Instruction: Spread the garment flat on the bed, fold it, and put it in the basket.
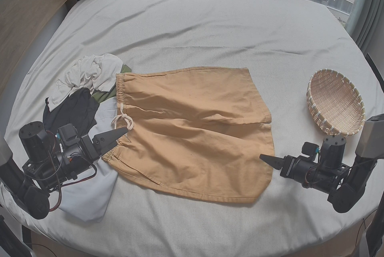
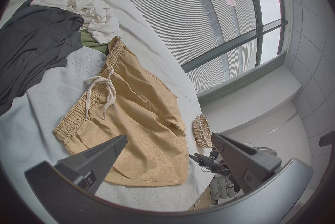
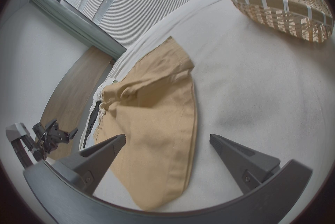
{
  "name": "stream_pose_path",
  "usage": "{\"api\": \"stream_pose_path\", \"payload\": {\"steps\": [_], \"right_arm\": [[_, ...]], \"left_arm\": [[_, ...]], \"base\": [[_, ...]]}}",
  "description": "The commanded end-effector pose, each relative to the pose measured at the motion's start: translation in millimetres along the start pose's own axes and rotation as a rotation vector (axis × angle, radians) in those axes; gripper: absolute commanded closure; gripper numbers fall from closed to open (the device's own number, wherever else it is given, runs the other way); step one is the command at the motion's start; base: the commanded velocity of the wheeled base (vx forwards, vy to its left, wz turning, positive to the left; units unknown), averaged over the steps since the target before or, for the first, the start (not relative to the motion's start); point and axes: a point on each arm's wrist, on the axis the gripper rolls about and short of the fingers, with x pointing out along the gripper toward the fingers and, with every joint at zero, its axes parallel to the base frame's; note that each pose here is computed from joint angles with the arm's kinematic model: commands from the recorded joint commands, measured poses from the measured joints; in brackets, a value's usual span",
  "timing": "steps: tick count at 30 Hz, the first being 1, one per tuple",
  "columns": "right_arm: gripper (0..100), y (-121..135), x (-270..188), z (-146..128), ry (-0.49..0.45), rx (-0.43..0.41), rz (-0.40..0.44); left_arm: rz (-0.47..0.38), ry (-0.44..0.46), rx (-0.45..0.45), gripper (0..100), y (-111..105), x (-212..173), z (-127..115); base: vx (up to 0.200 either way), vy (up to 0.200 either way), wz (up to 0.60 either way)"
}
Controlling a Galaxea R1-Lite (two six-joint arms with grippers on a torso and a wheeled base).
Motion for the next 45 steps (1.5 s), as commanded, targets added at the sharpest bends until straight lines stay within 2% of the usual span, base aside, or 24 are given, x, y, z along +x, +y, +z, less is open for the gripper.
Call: {"api": "stream_pose_path", "payload": {"steps": [1, 5, 10, 15, 24, 30, 34, 38, 45], "right_arm": [[0, 5.6, 2.5, -12.8, 0.052, 0.007, 0.016], [0, 10.5, 5.6, -19.0, 0.064, 0.029, 0.038], [0, 20.0, 0.4, -27.0, 0.084, 0.098, 0.071], [0, 24.6, -14.8, -34.1, 0.092, 0.114, 0.090], [0, 40.9, -50.7, -22.1, 0.039, 0.134, 0.149], [0, 39.5, -63.2, -17.3, 0.008, 0.138, 0.144], [0, 28.6, -69.4, -10.9, -0.033, 0.147, 0.095], [0, 20.2, -73.2, -12.5, -0.031, 0.131, 0.051], [0, 20.7, -74.0, -12.7, -0.032, 0.129, 0.053]], "left_arm": [[0.002, 0.002, -0.002, 0, -0.1, -0.6, -1.4], [0.002, 0.002, -0.003, 0, -0.2, -1.4, -2.0], [0.003, -0.006, 0.000, 0, 0.8, -2.9, -1.8], [0.002, -0.014, 0.004, 0, 1.5, -2.5, -0.8], [0.058, -0.054, -0.009, 0, 19.3, -4.1, 3.0], [0.095, -0.055, -0.003, 0, 29.2, -9.3, 0.4], [0.125, -0.031, 0.025, 0, 34.8, -14.2, -7.6], [0.147, -0.028, 0.023, 0, 39.3, -16.5, -9.2], [0.269, -0.055, 0.017, 0, 53.3, -12.8, -16.9]], "base": [[0.000, 0.000, 0.00], [0.000, 0.000, 0.00], [0.000, 0.000, 0.00], [0.000, 0.000, 0.00], [0.000, 0.000, 0.00], [0.000, 0.000, 0.00], [0.000, 0.000, 0.00], [0.000, 0.000, 0.00], [0.000, 0.000, 0.00]]}}
